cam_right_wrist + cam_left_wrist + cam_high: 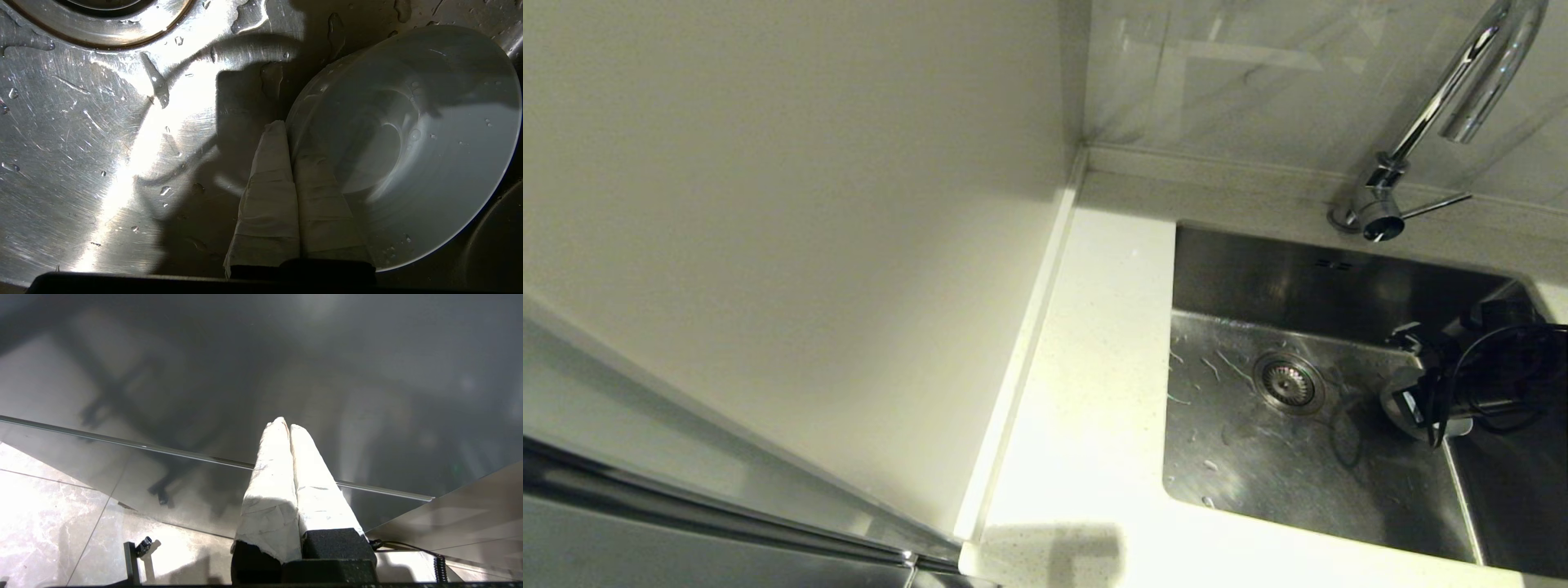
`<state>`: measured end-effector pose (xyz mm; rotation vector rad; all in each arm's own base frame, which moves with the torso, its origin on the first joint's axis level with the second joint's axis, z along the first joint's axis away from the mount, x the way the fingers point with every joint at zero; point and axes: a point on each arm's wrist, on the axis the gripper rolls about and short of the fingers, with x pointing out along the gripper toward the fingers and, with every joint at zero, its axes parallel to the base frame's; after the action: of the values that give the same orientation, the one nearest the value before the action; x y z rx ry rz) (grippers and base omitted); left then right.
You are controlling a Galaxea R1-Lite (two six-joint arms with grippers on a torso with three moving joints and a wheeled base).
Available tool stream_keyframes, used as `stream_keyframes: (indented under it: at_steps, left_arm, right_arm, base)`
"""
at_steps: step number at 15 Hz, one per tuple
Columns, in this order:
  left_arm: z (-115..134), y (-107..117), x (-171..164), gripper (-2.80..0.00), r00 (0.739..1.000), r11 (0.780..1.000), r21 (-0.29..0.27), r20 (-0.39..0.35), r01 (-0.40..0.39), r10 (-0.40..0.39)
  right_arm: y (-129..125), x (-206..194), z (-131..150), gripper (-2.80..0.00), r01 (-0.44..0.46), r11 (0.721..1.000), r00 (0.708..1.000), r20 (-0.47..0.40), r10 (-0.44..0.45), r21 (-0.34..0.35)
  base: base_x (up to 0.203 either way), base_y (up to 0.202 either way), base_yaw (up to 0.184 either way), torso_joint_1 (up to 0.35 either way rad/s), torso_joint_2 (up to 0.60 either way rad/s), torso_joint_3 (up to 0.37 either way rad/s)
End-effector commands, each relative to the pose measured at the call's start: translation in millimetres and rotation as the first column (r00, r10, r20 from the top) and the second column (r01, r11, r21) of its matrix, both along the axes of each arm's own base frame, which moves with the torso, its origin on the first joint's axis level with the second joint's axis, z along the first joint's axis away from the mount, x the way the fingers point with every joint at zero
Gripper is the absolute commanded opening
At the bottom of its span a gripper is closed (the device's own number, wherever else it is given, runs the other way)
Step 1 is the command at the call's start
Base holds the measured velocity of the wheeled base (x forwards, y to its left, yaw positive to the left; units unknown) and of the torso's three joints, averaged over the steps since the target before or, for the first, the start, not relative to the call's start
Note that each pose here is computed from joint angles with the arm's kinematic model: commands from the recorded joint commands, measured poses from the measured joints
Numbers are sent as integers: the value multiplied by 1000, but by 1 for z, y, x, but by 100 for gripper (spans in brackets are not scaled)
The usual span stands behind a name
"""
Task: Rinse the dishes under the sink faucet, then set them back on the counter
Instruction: Put a bowl into the sink
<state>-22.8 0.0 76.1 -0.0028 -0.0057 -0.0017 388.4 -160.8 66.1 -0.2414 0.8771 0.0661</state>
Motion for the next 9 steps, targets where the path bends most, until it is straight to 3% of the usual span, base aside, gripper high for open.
stream_keyframes:
  at_steps: [1, 9]
  left_arm:
    - [0, 0, 0, -280, 1000, 1000, 0, -1, 0, 0]
    - [-1, 0, 0, -280, 1000, 1000, 0, -3, 0, 0]
  right_arm:
    - [0, 0, 2, -280, -2, 1000, 1000, 4, 2, -6]
    - [-1, 1, 4, -280, 23, 1000, 1000, 7, -23, -15]
  base:
    - [0, 0, 0, 0, 0, 0]
    - [0, 0, 0, 0, 0, 0]
